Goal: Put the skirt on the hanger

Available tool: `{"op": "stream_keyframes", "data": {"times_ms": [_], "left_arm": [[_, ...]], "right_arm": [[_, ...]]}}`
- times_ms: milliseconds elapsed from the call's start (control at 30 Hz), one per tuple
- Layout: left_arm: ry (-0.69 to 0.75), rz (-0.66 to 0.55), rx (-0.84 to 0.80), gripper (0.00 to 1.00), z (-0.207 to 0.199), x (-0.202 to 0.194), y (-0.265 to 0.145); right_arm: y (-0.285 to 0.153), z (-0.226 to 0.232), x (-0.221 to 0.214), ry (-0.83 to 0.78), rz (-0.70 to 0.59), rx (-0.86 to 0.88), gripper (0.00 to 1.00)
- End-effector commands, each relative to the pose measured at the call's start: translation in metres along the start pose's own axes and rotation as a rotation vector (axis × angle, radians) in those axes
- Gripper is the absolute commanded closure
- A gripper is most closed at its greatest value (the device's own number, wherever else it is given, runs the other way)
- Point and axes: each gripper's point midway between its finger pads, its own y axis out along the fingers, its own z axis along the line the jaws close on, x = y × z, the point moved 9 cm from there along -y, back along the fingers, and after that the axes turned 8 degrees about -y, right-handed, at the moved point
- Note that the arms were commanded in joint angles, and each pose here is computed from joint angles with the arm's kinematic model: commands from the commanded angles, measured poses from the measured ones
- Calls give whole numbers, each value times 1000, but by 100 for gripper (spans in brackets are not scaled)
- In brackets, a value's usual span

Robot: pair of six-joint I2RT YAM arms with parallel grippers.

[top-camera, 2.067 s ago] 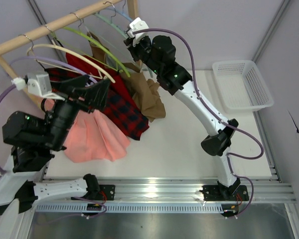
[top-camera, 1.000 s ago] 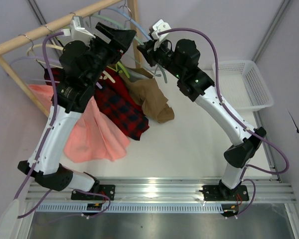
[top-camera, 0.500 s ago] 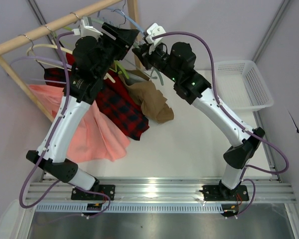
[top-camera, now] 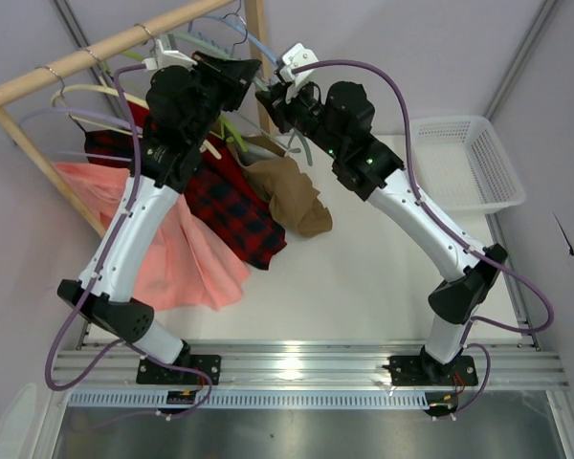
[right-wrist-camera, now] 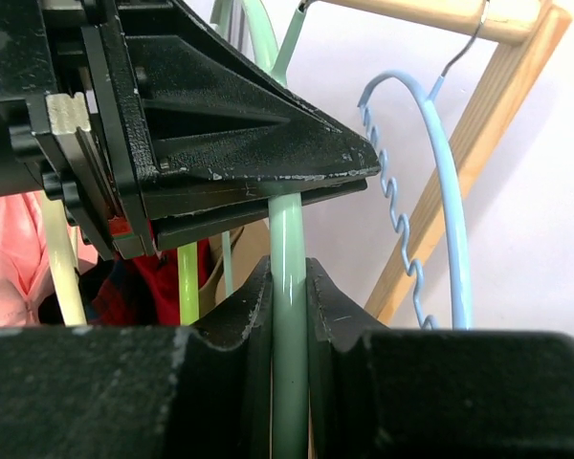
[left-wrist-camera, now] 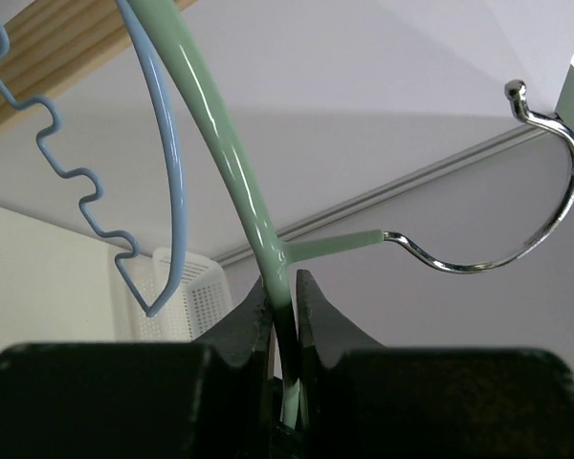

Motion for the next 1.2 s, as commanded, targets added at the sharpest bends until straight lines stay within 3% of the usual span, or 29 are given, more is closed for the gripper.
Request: {"op": "stream_keyframes", "data": {"times_ms": [0, 167, 333, 633, 1000, 1167], "left_arm": [[-7, -33, -101, 94, -15, 17, 5], [-27, -62, -120, 99, -24, 38, 9], [-35, -70, -108, 100, -23, 45, 14], [-38, -81, -115, 100, -22, 53, 16], [-22, -103, -141, 99, -35, 62, 9], [-26, -97, -141, 99, -34, 61, 10]], "right_arm": [[-12, -20, 77, 7, -287, -101, 89], [-14, -22, 71, -4, -245, -125, 68], [-13, -19, 60, -23, -193, -114, 55], [-20, -19, 31, -48, -82, -113, 57], [-22, -25, 1, -24, 24, -30, 49], [-21, -20, -11, -24, 63, 8, 58]]}}
